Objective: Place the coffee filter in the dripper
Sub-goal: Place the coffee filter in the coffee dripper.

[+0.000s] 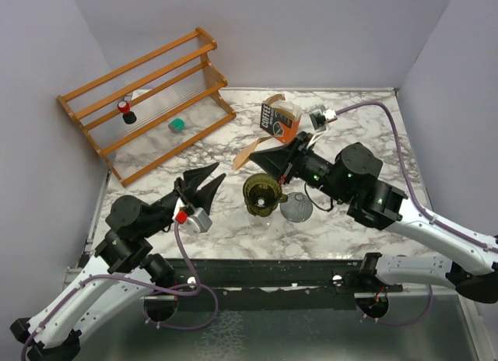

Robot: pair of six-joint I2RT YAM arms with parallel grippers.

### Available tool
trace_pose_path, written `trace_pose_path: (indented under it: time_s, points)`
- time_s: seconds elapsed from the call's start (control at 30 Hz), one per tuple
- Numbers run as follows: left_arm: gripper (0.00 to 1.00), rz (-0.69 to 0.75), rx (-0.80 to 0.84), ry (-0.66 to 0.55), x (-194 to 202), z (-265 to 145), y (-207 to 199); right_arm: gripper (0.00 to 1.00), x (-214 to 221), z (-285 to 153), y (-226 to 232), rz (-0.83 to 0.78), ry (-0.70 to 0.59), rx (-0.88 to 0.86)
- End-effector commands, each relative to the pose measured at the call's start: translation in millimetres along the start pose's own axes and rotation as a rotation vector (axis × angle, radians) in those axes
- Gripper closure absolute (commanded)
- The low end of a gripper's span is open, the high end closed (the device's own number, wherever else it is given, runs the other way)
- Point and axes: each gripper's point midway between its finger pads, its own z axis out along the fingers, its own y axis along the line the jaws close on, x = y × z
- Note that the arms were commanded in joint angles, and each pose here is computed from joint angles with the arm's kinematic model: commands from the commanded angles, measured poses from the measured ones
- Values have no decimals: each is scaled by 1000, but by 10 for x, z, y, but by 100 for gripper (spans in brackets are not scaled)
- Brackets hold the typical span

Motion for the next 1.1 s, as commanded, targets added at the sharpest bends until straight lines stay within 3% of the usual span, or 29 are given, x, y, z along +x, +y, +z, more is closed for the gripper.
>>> trace_pose_path:
  time_s: [0.0, 0.13, 0.33, 0.4, 0.7, 1.07]
  points:
    - [65, -118, 115, -14, -124, -69, -188, 99, -109, -4, -278, -296, 28, 146]
    - [65, -223, 113, -86, -385, -25, -85, 99, -47, 60, -441, -457, 97, 198]
    - [66, -425, 186, -41, -557, 187, 10, 99, 67, 146, -568, -606, 183, 210]
    - [63, -467, 161, -23, -552, 236, 73, 99, 70, 157, -578, -623, 182, 207]
    - [53, -558, 78, 89, -276, 364, 120, 99, 31, 205, -545, -592, 160, 212]
    - [53, -548, -39, 182, 11, 491, 269, 99, 108, 279, -569, -639, 183, 190]
